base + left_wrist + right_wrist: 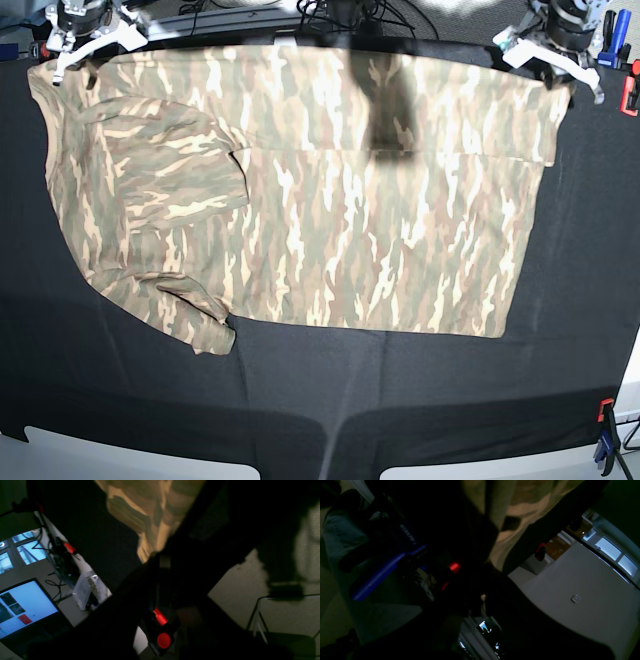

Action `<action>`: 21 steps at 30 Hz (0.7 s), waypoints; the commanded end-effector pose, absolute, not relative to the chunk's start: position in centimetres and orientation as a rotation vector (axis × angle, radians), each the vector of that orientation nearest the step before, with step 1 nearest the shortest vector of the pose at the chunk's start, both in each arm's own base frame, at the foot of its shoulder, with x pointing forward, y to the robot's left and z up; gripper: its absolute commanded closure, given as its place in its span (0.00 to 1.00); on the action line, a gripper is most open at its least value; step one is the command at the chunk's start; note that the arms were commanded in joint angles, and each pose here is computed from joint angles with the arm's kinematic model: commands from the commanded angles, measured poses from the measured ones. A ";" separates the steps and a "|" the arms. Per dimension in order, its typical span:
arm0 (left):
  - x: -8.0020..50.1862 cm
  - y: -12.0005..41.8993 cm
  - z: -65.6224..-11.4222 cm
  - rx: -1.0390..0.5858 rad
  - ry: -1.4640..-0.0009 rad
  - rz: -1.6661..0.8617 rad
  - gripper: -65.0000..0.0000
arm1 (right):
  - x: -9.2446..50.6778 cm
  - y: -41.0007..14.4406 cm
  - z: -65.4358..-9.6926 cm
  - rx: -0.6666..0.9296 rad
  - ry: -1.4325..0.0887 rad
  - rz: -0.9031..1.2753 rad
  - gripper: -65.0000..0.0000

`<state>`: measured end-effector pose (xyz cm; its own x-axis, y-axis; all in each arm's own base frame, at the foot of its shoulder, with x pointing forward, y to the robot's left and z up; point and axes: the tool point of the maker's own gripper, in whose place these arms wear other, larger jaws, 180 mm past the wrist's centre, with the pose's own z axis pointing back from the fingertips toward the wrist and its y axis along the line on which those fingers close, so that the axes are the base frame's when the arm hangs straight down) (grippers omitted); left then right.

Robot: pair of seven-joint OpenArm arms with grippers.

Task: Layout the t-shirt on the table in an organized manner, then fold the t-shirt properly
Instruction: 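Grasp the collar edge with both grippers and pull the shirt toward the robot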

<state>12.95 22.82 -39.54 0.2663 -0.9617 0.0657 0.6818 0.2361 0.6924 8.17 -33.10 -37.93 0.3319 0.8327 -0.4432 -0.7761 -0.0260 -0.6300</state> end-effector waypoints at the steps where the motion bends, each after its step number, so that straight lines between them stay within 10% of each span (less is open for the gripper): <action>1: 13.3 23.4 -38.7 0.651 -0.560 -1.206 1.00 | 8.6 -34.1 -36.9 -1.002 -0.060 1.272 1.00; 6: 13.4 23.4 -38.7 0.651 -0.561 -1.206 1.00 | 7.6 -34.3 -37.6 -0.951 -0.021 1.225 1.00; 11: 13.1 23.7 -38.9 0.643 -0.536 -1.176 0.84 | 6.6 -34.9 -37.6 -0.945 0.040 1.196 0.51; 13: 12.7 24.2 -39.1 0.646 -0.504 -1.151 0.68 | 6.5 -35.1 -37.5 -0.955 0.053 1.187 0.50; 21: 12.0 28.1 -38.0 0.811 -0.383 -1.014 0.67 | 9.7 -34.8 -34.6 -1.156 -0.118 1.190 0.50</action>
